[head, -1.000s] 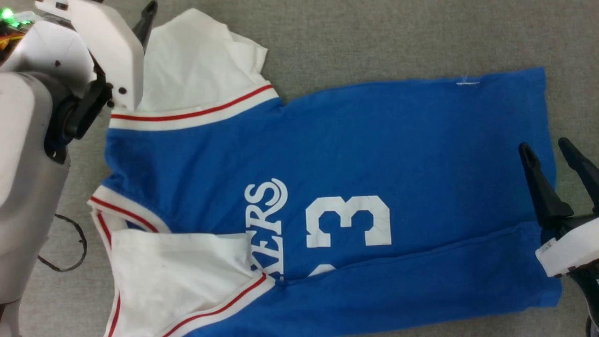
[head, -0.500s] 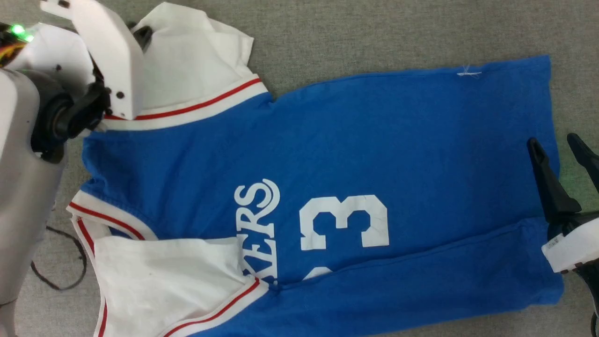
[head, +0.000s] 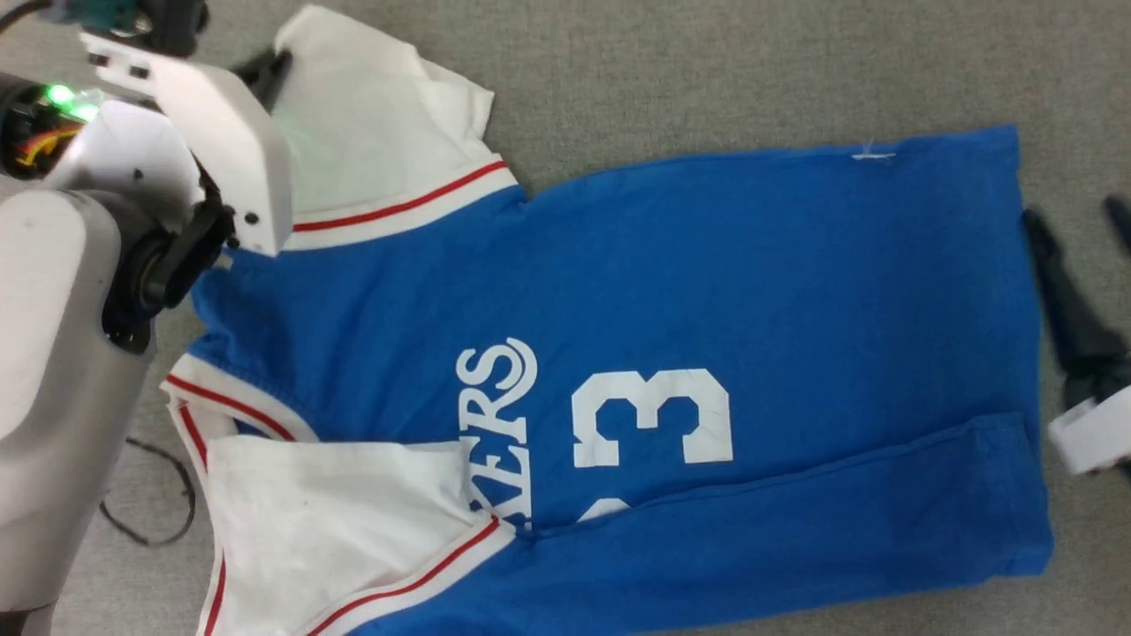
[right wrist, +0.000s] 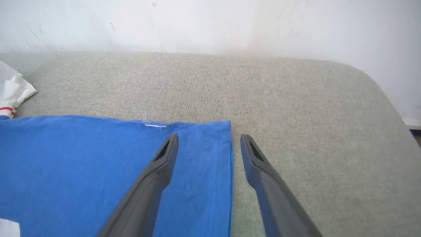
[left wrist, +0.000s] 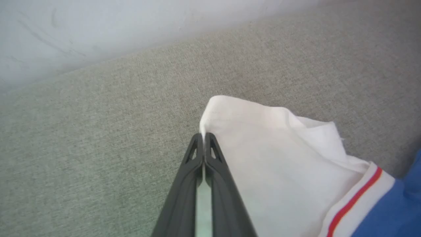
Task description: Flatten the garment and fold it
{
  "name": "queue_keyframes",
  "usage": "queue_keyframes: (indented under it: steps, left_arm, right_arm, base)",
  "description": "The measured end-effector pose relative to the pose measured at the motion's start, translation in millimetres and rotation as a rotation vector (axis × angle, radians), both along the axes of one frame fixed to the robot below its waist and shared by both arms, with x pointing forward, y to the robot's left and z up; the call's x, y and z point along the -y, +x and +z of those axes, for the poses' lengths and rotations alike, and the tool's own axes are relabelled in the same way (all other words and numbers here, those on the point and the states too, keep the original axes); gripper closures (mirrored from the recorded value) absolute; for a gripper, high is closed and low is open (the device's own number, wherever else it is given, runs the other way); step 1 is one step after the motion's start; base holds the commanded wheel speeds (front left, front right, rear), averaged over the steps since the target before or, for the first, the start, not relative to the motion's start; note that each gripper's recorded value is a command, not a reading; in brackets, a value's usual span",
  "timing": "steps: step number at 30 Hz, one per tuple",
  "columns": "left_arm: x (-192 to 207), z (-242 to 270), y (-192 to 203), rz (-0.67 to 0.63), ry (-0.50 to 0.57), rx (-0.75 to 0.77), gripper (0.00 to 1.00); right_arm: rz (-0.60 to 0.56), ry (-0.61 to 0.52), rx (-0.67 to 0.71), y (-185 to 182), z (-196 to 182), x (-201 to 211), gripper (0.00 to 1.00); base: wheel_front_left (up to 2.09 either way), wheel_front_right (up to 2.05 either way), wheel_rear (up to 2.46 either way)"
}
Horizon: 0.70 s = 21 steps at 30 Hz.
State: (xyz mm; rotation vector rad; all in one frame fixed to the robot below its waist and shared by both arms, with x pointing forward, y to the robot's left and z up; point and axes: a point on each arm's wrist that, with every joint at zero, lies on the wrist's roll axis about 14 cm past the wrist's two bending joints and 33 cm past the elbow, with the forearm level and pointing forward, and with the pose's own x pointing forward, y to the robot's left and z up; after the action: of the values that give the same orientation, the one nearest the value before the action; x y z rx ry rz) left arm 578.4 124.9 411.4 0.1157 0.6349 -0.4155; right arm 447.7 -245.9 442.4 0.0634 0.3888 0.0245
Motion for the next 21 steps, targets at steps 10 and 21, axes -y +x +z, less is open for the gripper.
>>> queue_keyframes:
  steps: [10,21]
  left_arm:
    - [-22,28,-3,0.072,-0.022,0.138,1.0]
    - [-22,9,-7,0.081,-0.021,0.101,1.0]
  right_arm:
    - [-0.003,-0.073,0.053,41,28,18,0.0]
    - [0.044,-0.089,-0.179,51,-36,13,0.0]
  base:
    - [0.0,0.0,0.0]
    - [0.0,0.0,0.0]
